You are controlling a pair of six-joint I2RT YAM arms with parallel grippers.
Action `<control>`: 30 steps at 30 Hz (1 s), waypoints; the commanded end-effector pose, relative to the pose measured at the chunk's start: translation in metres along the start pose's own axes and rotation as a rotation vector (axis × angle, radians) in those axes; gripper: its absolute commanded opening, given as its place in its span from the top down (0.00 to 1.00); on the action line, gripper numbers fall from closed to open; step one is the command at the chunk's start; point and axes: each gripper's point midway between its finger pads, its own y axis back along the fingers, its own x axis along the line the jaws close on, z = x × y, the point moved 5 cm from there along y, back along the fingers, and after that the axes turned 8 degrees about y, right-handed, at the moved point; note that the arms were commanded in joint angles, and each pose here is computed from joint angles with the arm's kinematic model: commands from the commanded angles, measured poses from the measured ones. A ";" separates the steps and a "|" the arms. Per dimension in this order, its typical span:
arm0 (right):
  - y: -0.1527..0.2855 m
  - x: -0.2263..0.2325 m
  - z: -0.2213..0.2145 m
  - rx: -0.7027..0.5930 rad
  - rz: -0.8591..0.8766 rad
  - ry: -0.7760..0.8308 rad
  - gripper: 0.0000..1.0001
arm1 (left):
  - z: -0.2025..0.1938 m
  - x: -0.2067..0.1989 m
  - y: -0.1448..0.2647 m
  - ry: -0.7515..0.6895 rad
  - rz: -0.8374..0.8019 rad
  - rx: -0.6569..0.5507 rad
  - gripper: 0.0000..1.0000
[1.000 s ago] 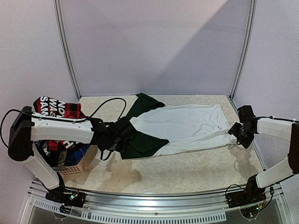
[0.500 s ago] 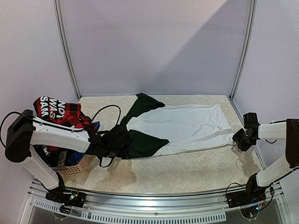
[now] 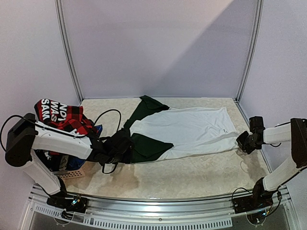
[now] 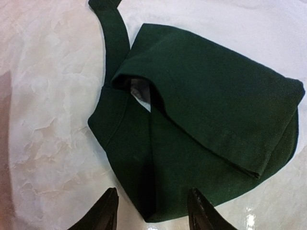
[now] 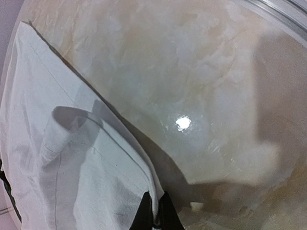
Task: Fold and stack the mixed laundry pile
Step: Adjust the 1/3-folded T-shirt at the center of the board.
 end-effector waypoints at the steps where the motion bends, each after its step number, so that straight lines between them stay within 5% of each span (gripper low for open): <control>1: -0.006 -0.006 -0.011 0.041 0.007 0.003 1.00 | -0.008 0.000 -0.002 0.034 -0.014 0.018 0.50; 18: 0.000 -0.004 -0.008 0.026 0.006 0.023 1.00 | -0.023 -0.009 -0.012 -0.002 -0.004 0.047 0.56; 22: 0.000 -0.003 -0.007 0.024 0.008 0.026 1.00 | -0.026 -0.010 -0.016 0.002 -0.002 0.055 0.66; 27: 0.001 -0.004 -0.007 0.021 0.004 0.026 1.00 | -0.026 -0.010 -0.014 0.014 -0.006 0.052 1.00; 30: 0.003 -0.004 -0.006 0.018 0.000 0.025 1.00 | -0.024 -0.010 -0.012 0.010 -0.008 0.039 1.00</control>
